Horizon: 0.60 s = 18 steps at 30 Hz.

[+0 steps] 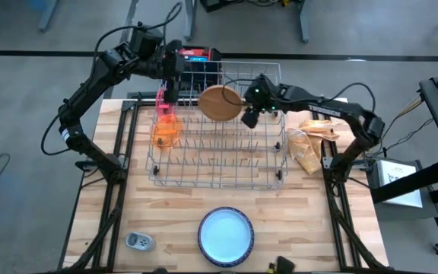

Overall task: Sort dishes
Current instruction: Adjust the dish rack on the table

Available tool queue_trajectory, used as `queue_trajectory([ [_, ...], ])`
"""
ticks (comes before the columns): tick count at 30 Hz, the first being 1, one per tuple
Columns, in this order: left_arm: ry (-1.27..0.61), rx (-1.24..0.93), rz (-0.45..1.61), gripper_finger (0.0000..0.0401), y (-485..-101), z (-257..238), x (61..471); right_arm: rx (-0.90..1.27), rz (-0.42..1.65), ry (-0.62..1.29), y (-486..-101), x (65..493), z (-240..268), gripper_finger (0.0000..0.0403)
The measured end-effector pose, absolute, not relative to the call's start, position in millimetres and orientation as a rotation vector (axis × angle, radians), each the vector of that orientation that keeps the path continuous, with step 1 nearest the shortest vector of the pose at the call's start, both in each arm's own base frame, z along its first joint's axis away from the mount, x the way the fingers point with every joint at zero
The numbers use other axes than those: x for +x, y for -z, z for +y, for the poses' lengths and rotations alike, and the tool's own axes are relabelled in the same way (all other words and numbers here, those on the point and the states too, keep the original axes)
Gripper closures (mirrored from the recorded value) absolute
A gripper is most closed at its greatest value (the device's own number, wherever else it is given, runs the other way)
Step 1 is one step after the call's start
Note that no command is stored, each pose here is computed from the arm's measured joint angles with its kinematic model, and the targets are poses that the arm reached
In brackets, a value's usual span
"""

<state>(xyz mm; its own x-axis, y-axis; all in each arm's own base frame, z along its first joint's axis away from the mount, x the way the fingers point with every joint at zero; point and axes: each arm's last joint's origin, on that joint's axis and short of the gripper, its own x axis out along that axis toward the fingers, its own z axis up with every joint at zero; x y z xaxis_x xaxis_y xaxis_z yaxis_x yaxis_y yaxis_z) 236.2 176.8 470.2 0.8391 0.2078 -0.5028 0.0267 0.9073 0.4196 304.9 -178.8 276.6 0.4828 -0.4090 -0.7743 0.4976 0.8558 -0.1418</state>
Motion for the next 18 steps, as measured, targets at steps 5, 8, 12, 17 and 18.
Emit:
queue_trajectory([
  [5,0.143,0.328,0.521,0.0202,-463.6,162.2,238.8,0.124,0.934,0.6,-301.5,279.7,-165.8,0.0214],
  [8,0.173,0.321,0.526,0.0202,-461.0,156.8,242.6,0.142,0.907,0.604,-317.0,267.8,-155.2,0.0218],
  [12,0.217,0.311,0.544,0.0202,-453.4,147.0,251.5,0.204,0.884,0.517,-333.4,251.1,-133.8,0.0219],
  [17,0.188,0.356,0.675,0.0213,-434.4,126.2,268.0,0.271,0.84,0.388,-334.5,237.0,-95.3,0.0218],
  [18,0.189,0.369,0.697,0.0216,-431.0,121.1,270.8,0.282,0.839,0.373,-332.6,234.3,-86.8,0.0218],
])
